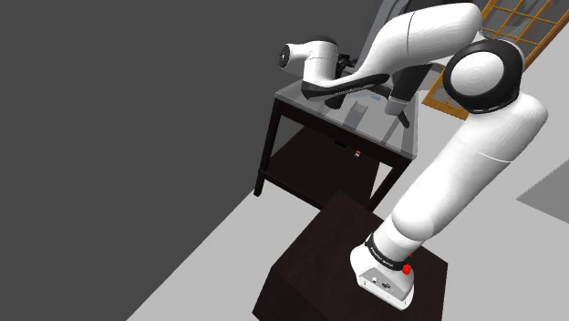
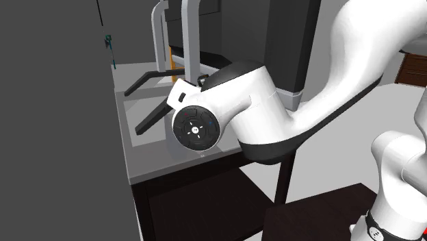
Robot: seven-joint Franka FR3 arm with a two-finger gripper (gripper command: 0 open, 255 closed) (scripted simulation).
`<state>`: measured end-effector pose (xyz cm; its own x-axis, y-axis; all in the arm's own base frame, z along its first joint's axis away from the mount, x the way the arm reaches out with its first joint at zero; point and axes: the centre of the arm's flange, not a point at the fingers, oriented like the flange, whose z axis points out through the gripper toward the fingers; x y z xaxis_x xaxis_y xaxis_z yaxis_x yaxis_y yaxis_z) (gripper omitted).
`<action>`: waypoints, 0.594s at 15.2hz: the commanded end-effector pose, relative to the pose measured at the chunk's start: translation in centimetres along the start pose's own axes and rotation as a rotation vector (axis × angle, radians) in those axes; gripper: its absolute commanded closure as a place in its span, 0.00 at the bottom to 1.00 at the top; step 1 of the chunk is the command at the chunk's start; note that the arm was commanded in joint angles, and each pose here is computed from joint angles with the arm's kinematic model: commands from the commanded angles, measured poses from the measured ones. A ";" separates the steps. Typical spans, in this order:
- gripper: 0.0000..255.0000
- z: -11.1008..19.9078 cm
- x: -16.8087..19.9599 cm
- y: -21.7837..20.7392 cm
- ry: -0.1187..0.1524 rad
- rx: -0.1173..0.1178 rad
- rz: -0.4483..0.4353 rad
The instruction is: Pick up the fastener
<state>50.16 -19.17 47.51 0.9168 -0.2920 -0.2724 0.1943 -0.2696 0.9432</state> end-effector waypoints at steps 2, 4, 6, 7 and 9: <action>0.00 1.2 1.8 -0.1 -0.021 -0.080 0.012; 0.00 1.4 2.1 -1.1 -0.021 -0.080 0.012; 0.00 1.6 2.4 -2.1 -0.021 -0.080 0.012; 0.00 1.7 2.5 -2.6 -0.021 -0.080 0.012; 0.00 1.9 2.7 -3.4 -0.021 -0.080 0.012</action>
<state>51.34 -20.78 43.55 0.9117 -0.3145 -0.2644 0.2115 -0.1924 0.9582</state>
